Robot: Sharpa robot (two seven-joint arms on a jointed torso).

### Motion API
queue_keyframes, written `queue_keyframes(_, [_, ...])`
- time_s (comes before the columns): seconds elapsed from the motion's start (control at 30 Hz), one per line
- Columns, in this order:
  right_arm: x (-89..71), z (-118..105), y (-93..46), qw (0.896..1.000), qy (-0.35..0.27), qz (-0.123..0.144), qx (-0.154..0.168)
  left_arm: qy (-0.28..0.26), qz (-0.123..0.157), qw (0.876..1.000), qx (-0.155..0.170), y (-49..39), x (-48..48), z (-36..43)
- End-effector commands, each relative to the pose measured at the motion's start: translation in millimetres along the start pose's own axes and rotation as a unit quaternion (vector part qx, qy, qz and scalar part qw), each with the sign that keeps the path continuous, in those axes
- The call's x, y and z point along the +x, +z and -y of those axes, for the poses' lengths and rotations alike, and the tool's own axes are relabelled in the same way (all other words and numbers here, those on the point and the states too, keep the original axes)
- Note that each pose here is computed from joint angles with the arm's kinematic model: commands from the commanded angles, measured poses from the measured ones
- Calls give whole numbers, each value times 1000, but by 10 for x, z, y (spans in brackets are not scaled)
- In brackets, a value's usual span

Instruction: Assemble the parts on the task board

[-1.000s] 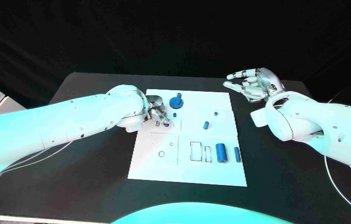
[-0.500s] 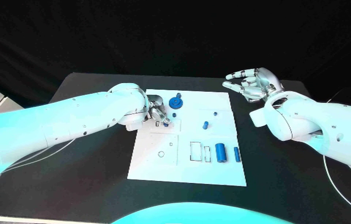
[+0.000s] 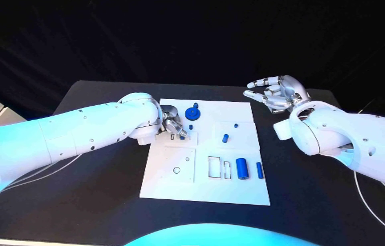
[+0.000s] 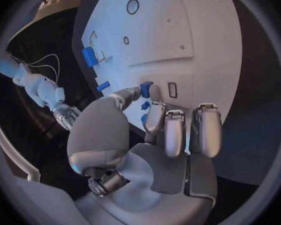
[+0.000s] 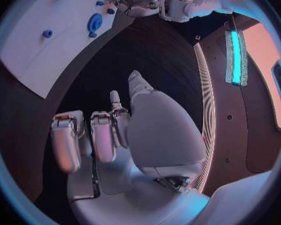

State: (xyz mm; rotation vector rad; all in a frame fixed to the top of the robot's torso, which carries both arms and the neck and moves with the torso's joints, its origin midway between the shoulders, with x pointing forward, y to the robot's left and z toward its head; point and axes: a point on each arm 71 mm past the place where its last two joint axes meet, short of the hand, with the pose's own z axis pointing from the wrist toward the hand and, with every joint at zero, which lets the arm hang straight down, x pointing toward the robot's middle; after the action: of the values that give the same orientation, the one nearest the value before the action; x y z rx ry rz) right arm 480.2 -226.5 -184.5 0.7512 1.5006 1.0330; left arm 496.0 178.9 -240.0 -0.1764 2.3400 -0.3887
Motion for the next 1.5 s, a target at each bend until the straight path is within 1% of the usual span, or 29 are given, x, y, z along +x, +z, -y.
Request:
queue_keyframes(0.03, [9,-4,-2,1000,1,-4,-3,3,-12,1000,-4,16,73,-13])
queue_keyframes(0.47, [-1,9,0,1000,0,-1,-2,-8,7,1000,-1,-25,25,-31])
queue_keyframes(0.7, [-5,24,1,1000,0,0,0,-21,22,1000,7,-73,-30,-1])
queue_keyframes(0.9, [-7,36,1,1000,0,0,1,-23,27,999,15,-129,-91,40])
queue_keyframes(1.0, [-13,44,3,1000,0,1,2,-23,30,999,20,-170,-140,65])
queue_keyframes(1.13, [-22,53,5,1000,-1,3,3,-19,33,999,22,-235,-237,82])
queue_keyframes(1.27, [-28,58,6,1000,-1,4,3,-11,38,999,21,-313,-373,96])
queue_keyframes(1.33, [-29,60,7,1000,-1,4,4,-7,40,999,20,-345,-431,96])
queue_keyframes(1.5, [-30,62,8,1000,0,4,5,-7,42,999,16,-379,-510,79])
